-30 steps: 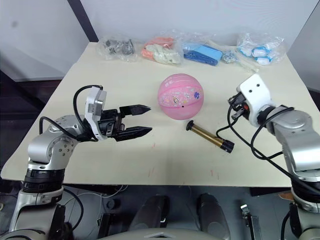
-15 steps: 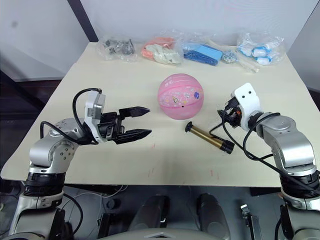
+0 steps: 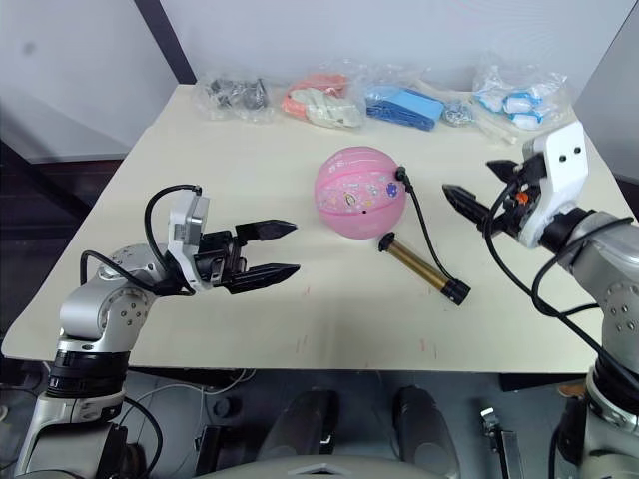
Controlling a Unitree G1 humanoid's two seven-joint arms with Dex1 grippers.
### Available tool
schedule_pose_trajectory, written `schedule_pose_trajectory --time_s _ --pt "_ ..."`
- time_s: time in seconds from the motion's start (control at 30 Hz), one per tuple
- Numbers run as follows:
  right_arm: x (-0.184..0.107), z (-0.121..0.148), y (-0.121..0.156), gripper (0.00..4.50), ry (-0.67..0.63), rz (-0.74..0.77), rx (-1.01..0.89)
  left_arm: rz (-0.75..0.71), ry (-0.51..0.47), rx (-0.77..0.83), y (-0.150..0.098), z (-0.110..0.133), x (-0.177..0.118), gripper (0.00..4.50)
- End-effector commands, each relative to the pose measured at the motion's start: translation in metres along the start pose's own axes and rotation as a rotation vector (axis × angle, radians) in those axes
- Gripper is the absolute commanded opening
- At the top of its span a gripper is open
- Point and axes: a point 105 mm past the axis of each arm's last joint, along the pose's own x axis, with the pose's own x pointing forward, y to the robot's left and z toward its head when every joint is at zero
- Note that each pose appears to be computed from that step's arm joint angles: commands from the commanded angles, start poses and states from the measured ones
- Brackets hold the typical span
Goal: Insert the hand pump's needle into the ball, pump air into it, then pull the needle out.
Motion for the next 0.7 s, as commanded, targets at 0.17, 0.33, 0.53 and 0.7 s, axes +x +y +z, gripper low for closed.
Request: schedule_pose_trajectory --time_s 0.17,0.33,0.53,0.7 --pt "-0.022 0.007 0.024 4.42 -0.13 0.081 -0.109 0.043 -0.034 0.012 0.001 0.007 -0.006 4.5" --pt "-0.037 -0.009 0.026 4.42 -0.101 0.093 -0.07 0.085 -0.024 -0.004 -0.001 0.0 -0.011 4.5" --pt "-0.058 -0.019 0.03 4.42 -0.086 0.11 -0.062 0.164 -0.01 -0.029 -0.002 -0.009 -0.019 4.5" --pt "-0.087 -0.04 0.026 4.42 0.003 0.075 -0.058 0.258 0.044 -0.054 -0.001 -0.028 -0.041 4.5"
